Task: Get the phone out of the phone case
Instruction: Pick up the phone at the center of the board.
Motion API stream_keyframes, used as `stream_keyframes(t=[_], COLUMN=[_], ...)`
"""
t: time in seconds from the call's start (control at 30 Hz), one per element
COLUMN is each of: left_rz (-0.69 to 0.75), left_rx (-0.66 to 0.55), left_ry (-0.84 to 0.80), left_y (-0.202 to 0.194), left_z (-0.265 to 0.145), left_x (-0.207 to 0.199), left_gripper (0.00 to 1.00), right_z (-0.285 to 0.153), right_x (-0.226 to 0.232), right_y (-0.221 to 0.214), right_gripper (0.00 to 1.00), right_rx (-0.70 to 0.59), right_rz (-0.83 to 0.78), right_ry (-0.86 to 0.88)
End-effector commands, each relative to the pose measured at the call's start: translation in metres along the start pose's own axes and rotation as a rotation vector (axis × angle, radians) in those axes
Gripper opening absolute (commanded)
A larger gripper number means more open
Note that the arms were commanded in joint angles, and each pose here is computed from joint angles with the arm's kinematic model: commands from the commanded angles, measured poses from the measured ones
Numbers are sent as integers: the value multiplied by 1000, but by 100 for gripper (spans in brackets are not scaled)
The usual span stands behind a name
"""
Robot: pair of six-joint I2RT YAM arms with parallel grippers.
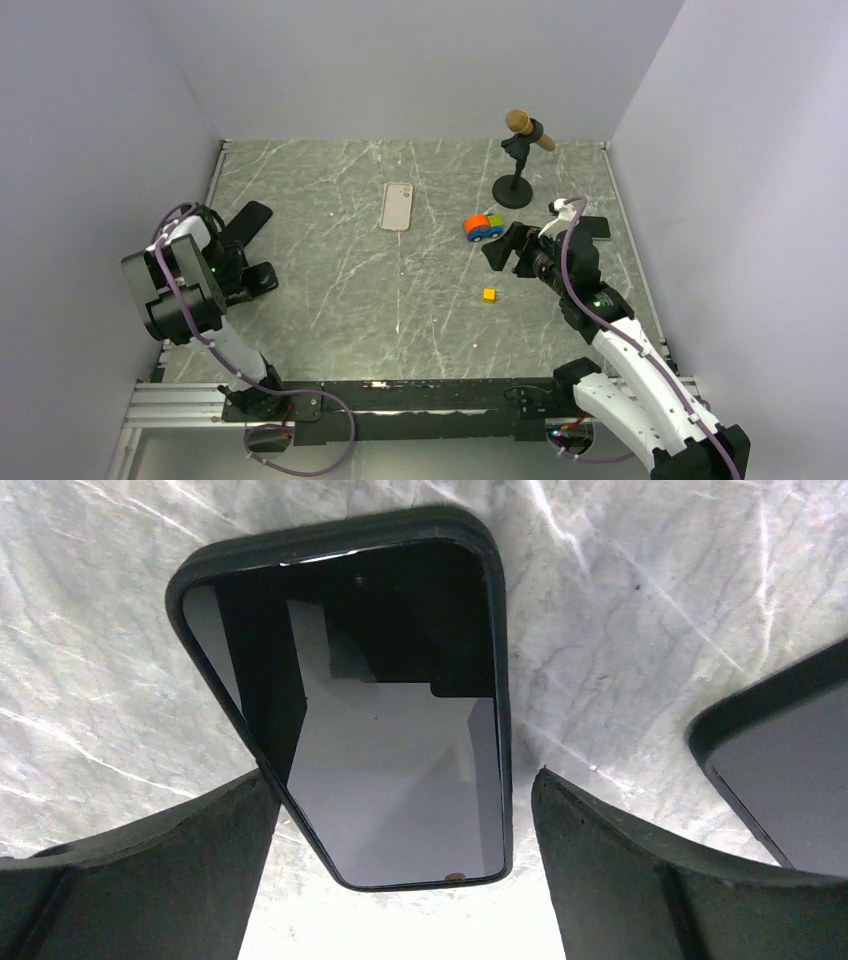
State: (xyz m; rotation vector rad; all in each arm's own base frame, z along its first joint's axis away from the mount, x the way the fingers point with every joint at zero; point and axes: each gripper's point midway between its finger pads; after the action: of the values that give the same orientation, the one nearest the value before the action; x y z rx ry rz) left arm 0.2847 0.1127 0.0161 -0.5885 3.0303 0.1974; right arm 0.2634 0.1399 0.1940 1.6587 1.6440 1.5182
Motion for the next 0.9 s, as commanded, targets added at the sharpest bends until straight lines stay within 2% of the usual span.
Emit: stream_keyframes(t=[0.0,0.2,0.43,0.6,0.7,0.8,0.87], left_rz=[-77,-125,-52,34,103,199,274], left_rx=[-17,8,-16,-20,-36,-67,-80], left_ry=[5,-42,-8,-68,-105,-148,-190], left_y=[1,-7,-4,-10,-14,-23,-33], left_z=[4,18,12,3,-9,-26,-38], left_x=[-4,3,3,3,2,1,0], left_gripper=[97,87,75,54,47,31,16], right_z=[-6,-6,-7,-6,-5,-4,-3], right_x=[18,20,20,14,14,13,12], right_y=[30,35,36,34,33,32,31], right_gripper=[99,99,99,99,99,99,99], right_rx=[-90,-95,-97,-87,-91,-81,-74], right_rz=[-26,-19,-15,-12,-11,-9,-8], right_ry=[60,64,57,29,28,23,17])
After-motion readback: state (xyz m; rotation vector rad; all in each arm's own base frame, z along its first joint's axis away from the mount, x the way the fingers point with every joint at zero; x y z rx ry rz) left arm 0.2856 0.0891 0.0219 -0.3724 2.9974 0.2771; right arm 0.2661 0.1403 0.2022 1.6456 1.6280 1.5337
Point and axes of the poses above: each gripper's point midway between its finger pads, its own z axis out along the fingers, its own x axis along the line the jaws close on, y = z × x, and after that the axes turned 5 degrees about -z, right-handed
